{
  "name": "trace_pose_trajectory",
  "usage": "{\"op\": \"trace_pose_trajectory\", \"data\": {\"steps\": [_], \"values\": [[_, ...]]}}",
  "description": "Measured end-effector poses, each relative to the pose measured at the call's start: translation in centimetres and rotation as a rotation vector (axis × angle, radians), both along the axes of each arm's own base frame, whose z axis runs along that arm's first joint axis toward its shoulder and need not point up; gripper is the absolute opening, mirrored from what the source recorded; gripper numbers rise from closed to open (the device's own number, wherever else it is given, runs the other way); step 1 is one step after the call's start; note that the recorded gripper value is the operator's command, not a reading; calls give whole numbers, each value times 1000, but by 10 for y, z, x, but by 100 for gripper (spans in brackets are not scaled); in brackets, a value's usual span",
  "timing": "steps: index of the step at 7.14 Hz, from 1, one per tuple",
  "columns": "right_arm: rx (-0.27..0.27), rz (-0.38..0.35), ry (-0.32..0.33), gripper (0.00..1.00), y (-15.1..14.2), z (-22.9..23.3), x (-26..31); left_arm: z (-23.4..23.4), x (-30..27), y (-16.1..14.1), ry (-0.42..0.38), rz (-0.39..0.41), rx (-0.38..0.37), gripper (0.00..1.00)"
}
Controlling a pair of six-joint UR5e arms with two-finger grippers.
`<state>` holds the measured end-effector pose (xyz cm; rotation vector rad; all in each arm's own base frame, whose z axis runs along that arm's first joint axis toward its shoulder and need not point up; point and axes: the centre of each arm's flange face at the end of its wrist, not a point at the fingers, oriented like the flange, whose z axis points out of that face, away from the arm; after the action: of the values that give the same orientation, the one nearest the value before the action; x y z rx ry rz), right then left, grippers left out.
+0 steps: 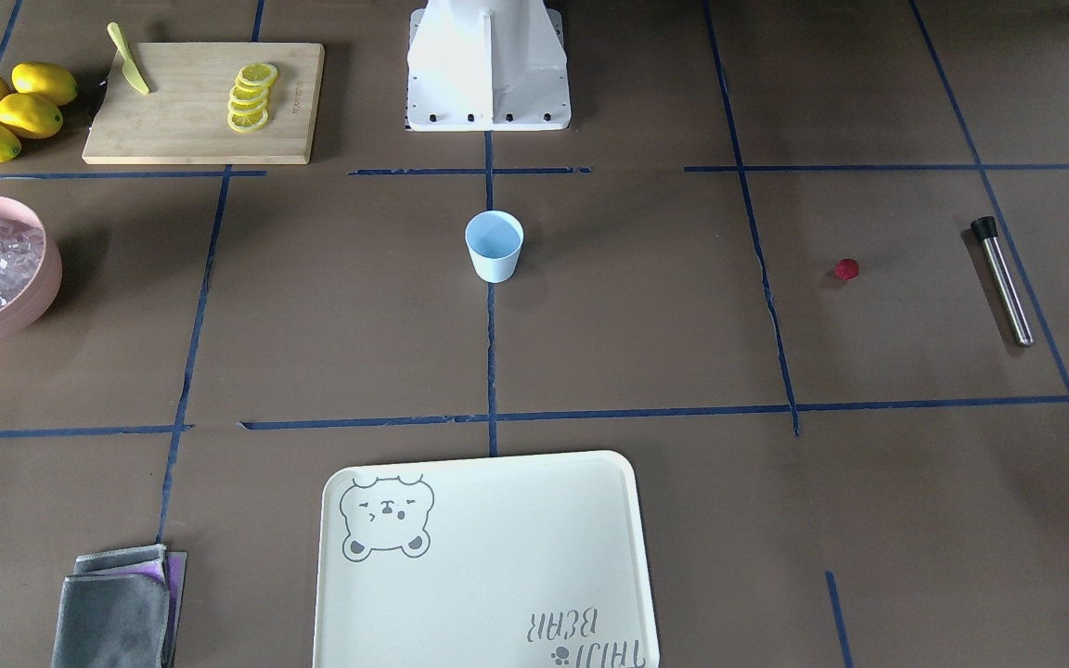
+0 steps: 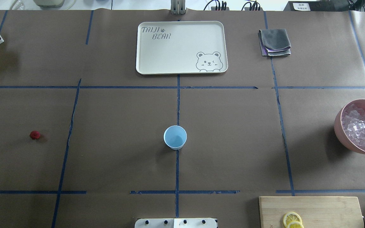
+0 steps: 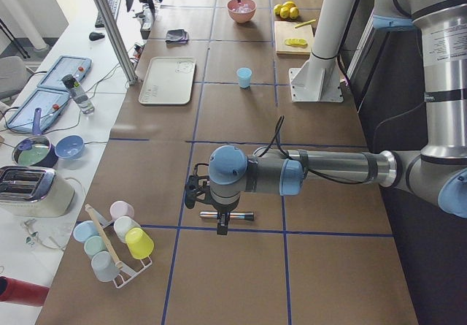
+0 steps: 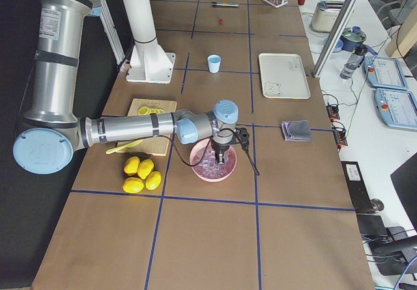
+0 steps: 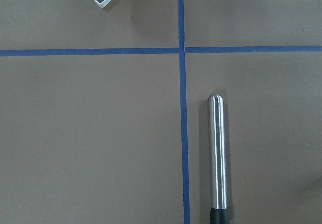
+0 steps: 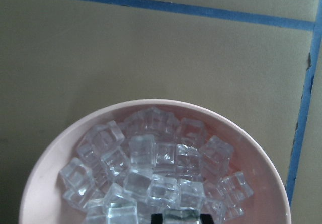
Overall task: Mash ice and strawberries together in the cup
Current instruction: 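Scoop ice cubes from the pink bowl with the right gripper, then carry the scooped ice with the right gripper over the light-blue cup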
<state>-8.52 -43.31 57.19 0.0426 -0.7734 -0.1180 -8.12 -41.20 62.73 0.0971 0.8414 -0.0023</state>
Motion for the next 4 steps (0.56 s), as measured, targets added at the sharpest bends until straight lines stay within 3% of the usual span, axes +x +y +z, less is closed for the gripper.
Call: {"op": "trace_pose_trajectory", "data": {"steps": [2,4], "values": [[62,42,-26,0,-14,-44,16,-3,0,0,0,-1,3,100],[116,44,-49,0,-57,-106,-2,-3,0,0,0,-4,1,100]]}}
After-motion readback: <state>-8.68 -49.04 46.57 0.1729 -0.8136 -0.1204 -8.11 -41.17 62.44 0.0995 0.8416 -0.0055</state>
